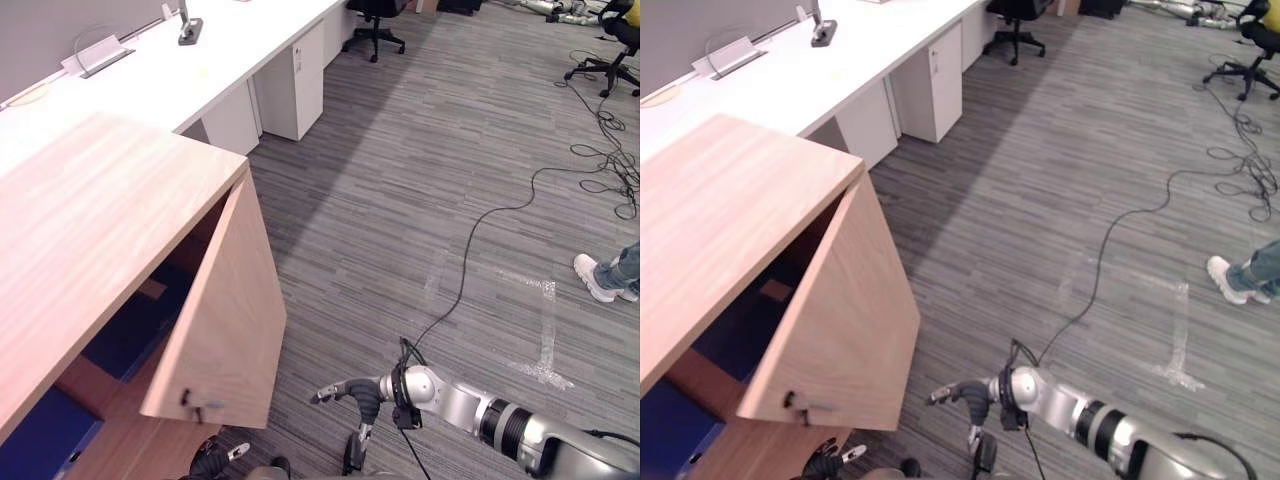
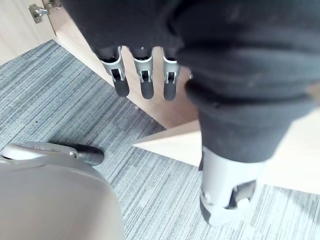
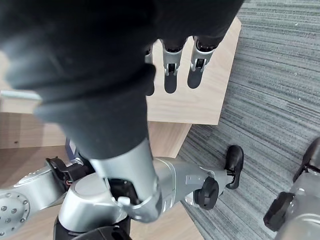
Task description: Walk over to the cabinet, pick up the folder, carry it to the office cabinet, place the folder inside the office cabinet, then close the office cabinet door
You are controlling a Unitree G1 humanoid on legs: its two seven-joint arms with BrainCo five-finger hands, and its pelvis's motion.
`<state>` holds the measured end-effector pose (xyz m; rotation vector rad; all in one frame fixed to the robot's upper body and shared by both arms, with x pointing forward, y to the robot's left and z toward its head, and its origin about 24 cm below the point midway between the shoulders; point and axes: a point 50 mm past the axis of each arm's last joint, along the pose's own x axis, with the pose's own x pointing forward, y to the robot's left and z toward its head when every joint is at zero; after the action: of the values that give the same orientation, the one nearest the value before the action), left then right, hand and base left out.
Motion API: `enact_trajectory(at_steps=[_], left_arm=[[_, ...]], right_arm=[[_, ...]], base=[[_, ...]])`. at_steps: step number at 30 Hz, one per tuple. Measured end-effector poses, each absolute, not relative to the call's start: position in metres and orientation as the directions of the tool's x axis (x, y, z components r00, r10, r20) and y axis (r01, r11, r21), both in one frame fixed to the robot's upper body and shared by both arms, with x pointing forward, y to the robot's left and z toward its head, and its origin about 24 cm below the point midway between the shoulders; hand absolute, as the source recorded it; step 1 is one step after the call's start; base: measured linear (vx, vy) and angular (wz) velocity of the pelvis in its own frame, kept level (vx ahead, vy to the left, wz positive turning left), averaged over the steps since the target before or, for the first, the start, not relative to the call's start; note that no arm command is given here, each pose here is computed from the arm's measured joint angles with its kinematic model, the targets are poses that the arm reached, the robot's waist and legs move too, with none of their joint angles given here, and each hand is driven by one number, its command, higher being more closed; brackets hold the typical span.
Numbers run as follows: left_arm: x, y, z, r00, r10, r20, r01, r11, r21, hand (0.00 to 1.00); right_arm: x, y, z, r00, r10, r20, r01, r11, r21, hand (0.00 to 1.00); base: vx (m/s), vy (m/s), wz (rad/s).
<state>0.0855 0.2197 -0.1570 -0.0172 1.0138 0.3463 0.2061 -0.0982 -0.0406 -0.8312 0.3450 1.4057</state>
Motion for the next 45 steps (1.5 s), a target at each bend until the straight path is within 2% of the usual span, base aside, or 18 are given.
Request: enact_trajectory(at_steps=[3, 10, 14, 16, 17, 18, 21, 23, 25, 26, 28, 30, 31, 33, 36, 39, 42, 45], left_arm=[[0.084, 0.223, -0.157, 0.476, 0.288, -0.831, -0.309, 0.939, 0.148, 0.0], [0.082, 0.224, -0.157, 0.465, 0.301, -0.832, -0.353, 0.925, 0.137, 0.0], [0.081, 0.227, -0.156, 0.455, 0.321, -0.831, -0.409, 0.904, 0.125, 0.0], [0.081, 0.227, -0.156, 0.456, 0.32, -0.83, -0.408, 0.904, 0.124, 0.0], [0.081, 0.226, -0.156, 0.457, 0.317, -0.831, -0.405, 0.906, 0.123, 0.0], [0.081, 0.226, -0.156, 0.458, 0.316, -0.831, -0.404, 0.907, 0.123, 0.0], [0.089, 0.224, -0.155, 0.474, 0.306, -0.826, -0.372, 0.919, 0.126, 0.0], [0.103, 0.223, -0.152, 0.506, 0.304, -0.807, -0.352, 0.927, 0.129, 0.0], [0.115, 0.219, -0.148, 0.54, 0.308, -0.783, -0.334, 0.933, 0.136, 0.0], [0.115, 0.218, -0.148, 0.543, 0.308, -0.782, -0.332, 0.933, 0.137, 0.0], [0.114, 0.218, -0.147, 0.544, 0.311, -0.779, -0.323, 0.935, 0.148, 0.0], [0.112, 0.217, -0.148, 0.541, 0.304, -0.784, -0.303, 0.94, 0.156, 0.0], [0.111, 0.216, -0.149, 0.54, 0.301, -0.786, -0.296, 0.942, 0.158, 0.0], [0.114, 0.214, -0.148, 0.553, 0.283, -0.784, -0.258, 0.952, 0.162, 0.0], [0.116, 0.211, -0.148, 0.565, 0.258, -0.784, -0.209, 0.964, 0.166, 0.0], [0.119, 0.206, -0.148, 0.571, 0.241, -0.785, -0.195, 0.968, 0.156, 0.0], [0.118, 0.205, -0.149, 0.563, 0.243, -0.79, -0.209, 0.967, 0.149, 0.0], [0.116, 0.206, -0.15, 0.555, 0.254, -0.792, -0.228, 0.962, 0.148, 0.0]], right_arm=[[0.199, -0.088, -0.046, 0.145, 0.734, -0.664, -0.954, -0.075, -0.291, 0.0], [0.199, -0.081, -0.056, 0.143, 0.714, -0.685, -0.954, -0.085, -0.287, 0.0], [0.204, -0.072, -0.068, 0.189, 0.682, -0.707, -0.949, -0.059, -0.311, 0.0], [0.208, -0.074, -0.078, 0.247, 0.65, -0.718, -0.95, 0.017, -0.312, 0.0], [0.21, -0.077, -0.087, 0.297, 0.62, -0.726, -0.95, 0.116, -0.29, 0.0], [0.211, -0.079, -0.091, 0.318, 0.604, -0.731, -0.946, 0.152, -0.286, 0.0], [0.209, -0.103, -0.119, 0.445, 0.405, -0.798, -0.865, 0.425, -0.267, 0.0], [0.202, -0.124, -0.129, 0.48, 0.277, -0.832, -0.809, 0.506, -0.298, 0.0], [0.176, -0.15, -0.144, 0.456, 0.153, -0.877, -0.755, 0.588, -0.29, 0.0], [0.172, -0.152, -0.146, 0.452, 0.143, -0.88, -0.744, 0.605, -0.284, 0.0], [0.149, -0.167, -0.155, 0.428, 0.07, -0.901, -0.614, 0.754, -0.233, 0.0], [0.131, -0.179, -0.161, 0.412, -0.006, -0.911, -0.398, 0.898, -0.187, 0.0], [0.127, -0.182, -0.162, 0.409, -0.029, -0.912, -0.334, 0.925, -0.179, 0.0], [0.114, -0.197, -0.164, 0.387, -0.109, -0.916, -0.094, 0.983, -0.156, 0.0], [0.098, -0.207, -0.166, 0.352, -0.169, -0.921, 0.18, 0.977, -0.11, 0.0], [0.089, -0.207, -0.168, 0.334, -0.188, -0.924, 0.369, 0.928, -0.056, 0.0], [0.081, -0.204, -0.17, 0.306, -0.192, -0.933, 0.509, 0.861, -0.011, 0.0], [0.079, -0.202, -0.171, 0.299, -0.189, -0.935, 0.541, 0.841, 0.003, 0.0]], base=[[0.03, 0.068, 0.14], [0.02, 0.03, 0.4], [-0.03, 0.019, 0.32], [-0.05, 0.018, 0.16], [-0.05, 0.012, 0.13], [-0.05, 0.008, 0.16], [-0.03, -0.001, 0.17], [-0.05, 0.037, 0.57], [-0.05, 0.053, 0.78], [0.04, 0.09, 0.6], [0.11, 0.119, 0.32], [0.15, 0.151, 0.19], [0.14, 0.152, 0.25], [0.13, 0.166, 0.31], [0.1, 0.257, 0.48], [0.06, 0.155, 0.82], [0.02, -0.008, 0.82], [0.03, -0.093, 0.27]])
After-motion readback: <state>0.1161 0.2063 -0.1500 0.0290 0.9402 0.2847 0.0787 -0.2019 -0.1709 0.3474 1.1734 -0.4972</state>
